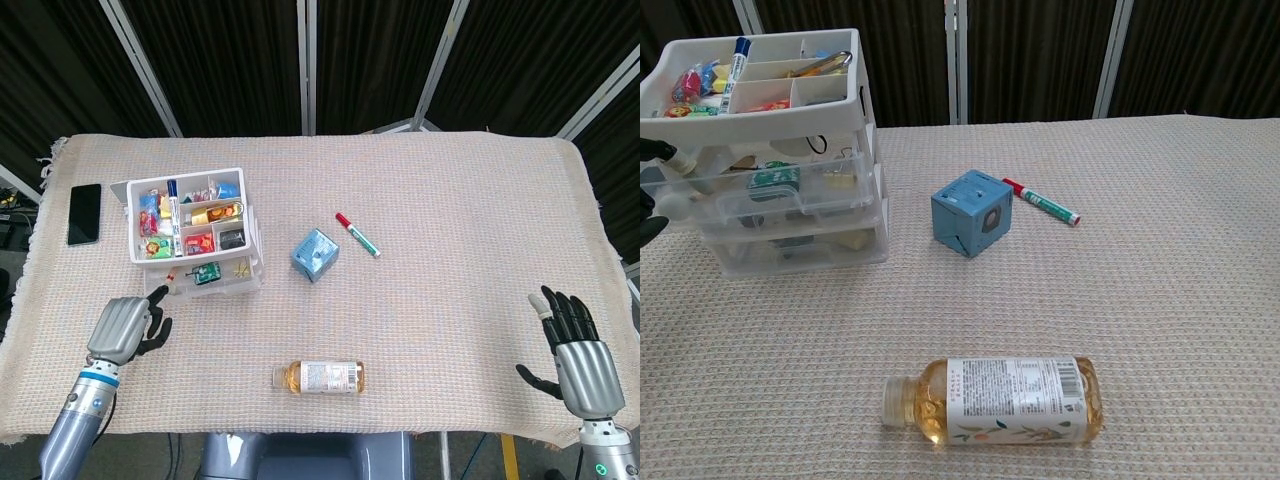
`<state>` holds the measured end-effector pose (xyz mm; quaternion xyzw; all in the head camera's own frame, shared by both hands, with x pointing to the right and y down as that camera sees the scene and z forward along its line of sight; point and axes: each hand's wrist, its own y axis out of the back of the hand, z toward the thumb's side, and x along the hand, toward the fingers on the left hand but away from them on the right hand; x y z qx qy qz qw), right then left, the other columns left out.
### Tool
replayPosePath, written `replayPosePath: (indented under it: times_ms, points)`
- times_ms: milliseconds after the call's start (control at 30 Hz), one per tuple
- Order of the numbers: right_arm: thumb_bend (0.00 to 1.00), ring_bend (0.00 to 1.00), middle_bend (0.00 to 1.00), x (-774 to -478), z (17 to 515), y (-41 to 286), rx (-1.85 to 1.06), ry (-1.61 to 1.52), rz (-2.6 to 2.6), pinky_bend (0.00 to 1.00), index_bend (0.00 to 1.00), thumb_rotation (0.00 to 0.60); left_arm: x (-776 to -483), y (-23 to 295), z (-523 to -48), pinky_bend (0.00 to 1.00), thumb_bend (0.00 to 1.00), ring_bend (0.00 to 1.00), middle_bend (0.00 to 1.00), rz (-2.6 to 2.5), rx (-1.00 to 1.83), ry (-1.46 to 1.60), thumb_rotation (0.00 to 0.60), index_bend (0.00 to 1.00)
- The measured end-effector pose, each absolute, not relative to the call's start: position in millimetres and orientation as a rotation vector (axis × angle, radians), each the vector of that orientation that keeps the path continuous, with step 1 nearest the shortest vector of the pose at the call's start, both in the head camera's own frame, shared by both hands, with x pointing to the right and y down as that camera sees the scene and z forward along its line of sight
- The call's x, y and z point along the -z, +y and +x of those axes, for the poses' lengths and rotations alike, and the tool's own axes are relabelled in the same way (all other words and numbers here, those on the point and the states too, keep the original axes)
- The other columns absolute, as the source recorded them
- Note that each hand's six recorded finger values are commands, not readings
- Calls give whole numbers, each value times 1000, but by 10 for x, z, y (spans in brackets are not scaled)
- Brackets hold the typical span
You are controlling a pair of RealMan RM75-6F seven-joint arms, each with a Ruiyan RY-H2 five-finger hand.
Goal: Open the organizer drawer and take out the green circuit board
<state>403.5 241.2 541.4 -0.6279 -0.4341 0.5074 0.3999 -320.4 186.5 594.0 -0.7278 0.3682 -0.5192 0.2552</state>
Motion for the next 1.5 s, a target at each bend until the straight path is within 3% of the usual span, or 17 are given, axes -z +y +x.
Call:
replayPosePath:
  times_ms: [933, 1300, 1400, 1500]
  points:
    - [33, 0, 0, -5372, 4062, 2408, -1283, -1116, -1588, 0, 90, 600, -5733, 2305, -3194, 765, 555, 865, 836, -2048, 1297, 929, 600, 319]
    - [33, 0, 0, -5383, 4053, 2413, -1285, -1109, -1589, 0, 90, 600, -5657, 2278, -3287, 760, 547, 865, 836, -1984, 1272, 968, 600, 216]
    - [33, 0, 0, -5379, 4054, 2412, -1284, -1111, -1587, 0, 90, 600, -5631, 2241, -3322, 748, 503, 863, 830, -1957, 1268, 992, 600, 192]
    - [33, 0, 0, -5382, 4056, 2411, -1285, -1112, -1587, 0, 90, 600, -5564, 2175, -3361, 727, 339, 839, 796, -1928, 1248, 1027, 600, 171]
